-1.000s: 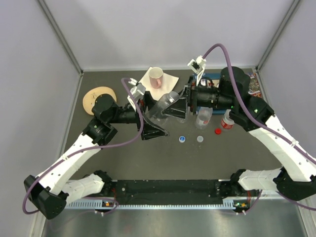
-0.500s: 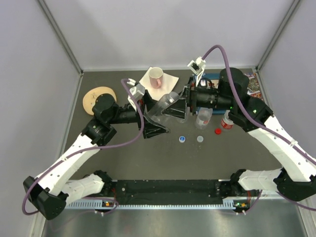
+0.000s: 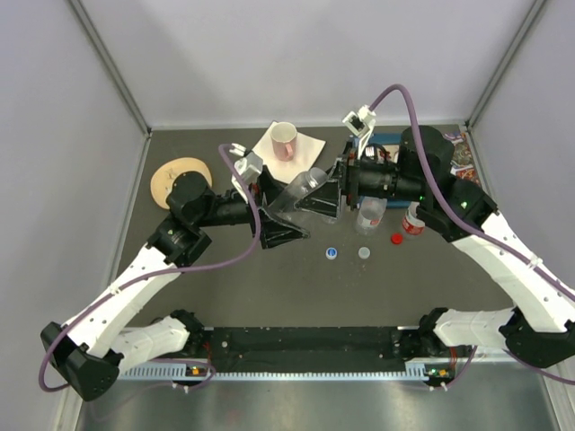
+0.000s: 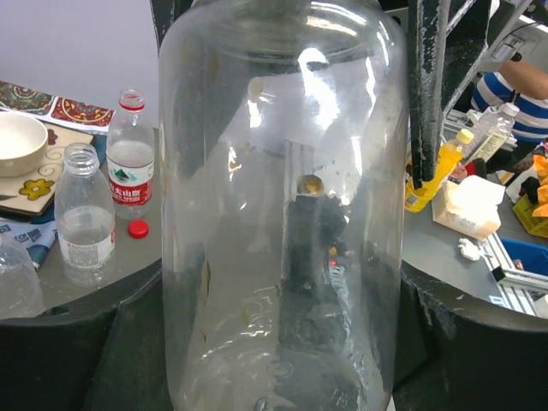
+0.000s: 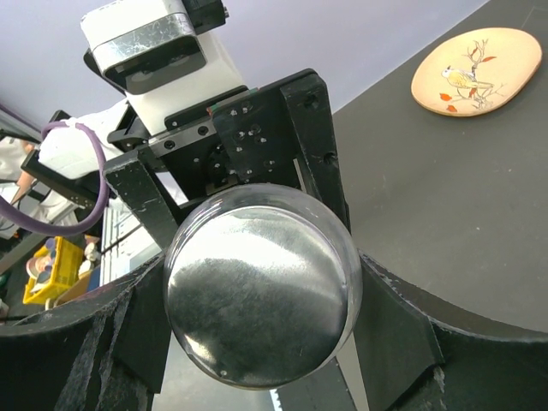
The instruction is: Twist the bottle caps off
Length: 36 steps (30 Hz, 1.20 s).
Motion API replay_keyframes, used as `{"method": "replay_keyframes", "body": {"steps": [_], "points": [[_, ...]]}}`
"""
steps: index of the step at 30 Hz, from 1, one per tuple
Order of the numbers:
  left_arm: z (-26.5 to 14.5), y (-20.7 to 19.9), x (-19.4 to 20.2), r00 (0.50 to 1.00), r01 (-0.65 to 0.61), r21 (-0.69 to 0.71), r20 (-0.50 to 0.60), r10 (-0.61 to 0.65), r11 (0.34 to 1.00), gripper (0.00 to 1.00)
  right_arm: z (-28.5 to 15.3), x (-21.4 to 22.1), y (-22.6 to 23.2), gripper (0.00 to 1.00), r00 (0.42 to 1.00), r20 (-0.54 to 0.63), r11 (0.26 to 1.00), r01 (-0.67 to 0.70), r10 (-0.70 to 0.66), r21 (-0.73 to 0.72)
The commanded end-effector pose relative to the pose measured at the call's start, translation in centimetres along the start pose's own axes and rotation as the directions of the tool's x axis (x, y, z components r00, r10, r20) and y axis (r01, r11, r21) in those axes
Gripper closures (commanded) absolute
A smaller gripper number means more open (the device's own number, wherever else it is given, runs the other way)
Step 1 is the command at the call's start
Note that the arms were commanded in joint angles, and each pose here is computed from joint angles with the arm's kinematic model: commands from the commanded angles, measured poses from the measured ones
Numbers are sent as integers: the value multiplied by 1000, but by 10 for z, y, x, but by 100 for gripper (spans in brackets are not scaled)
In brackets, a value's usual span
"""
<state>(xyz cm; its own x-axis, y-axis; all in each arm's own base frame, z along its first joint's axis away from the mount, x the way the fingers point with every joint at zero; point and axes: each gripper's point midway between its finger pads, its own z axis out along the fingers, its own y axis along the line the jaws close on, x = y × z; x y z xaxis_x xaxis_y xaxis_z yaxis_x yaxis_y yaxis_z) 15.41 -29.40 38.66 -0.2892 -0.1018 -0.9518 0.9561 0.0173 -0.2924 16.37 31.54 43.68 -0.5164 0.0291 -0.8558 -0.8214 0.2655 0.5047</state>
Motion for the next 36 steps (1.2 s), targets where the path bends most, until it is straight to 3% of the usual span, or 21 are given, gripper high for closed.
{"method": "replay_keyframes", "body": {"steps": [1,2,3,6,9,12,20,30,36], "points": [[-1,-10,-22,995,-90,21,50,89,996,36,-9,-8,11,100,999,38,999,30,-28,-35],[-1,-9,-22,994,-92,12,52,91,996,38,-9,-8,9,99,999,41,999,29,-28,-25],[-1,-8,-22,994,-96,4,52,95,995,39,-10,-8,9,68,999,44,1000,27,-26,-16],[-4,1,-22,992,-112,-53,60,115,992,47,-17,-20,7,29,995,91,999,41,-43,30],[-7,13,-25,984,-144,-146,83,157,979,53,-26,-41,6,16,983,169,994,50,-66,98],[-9,18,-25,974,-182,-206,97,206,961,56,-36,-63,3,10,964,252,983,44,-89,177],[-2,31,-19,933,-306,-407,51,356,861,60,-50,-102,-8,10,904,421,957,-51,-77,285],[-9,44,-21,914,-320,-571,24,405,756,63,-36,-98,-12,13,907,420,957,-88,-38,276],[-8,44,-19,906,-336,-601,7,424,726,64,-25,-92,-17,14,914,405,951,-104,-24,290]]}}
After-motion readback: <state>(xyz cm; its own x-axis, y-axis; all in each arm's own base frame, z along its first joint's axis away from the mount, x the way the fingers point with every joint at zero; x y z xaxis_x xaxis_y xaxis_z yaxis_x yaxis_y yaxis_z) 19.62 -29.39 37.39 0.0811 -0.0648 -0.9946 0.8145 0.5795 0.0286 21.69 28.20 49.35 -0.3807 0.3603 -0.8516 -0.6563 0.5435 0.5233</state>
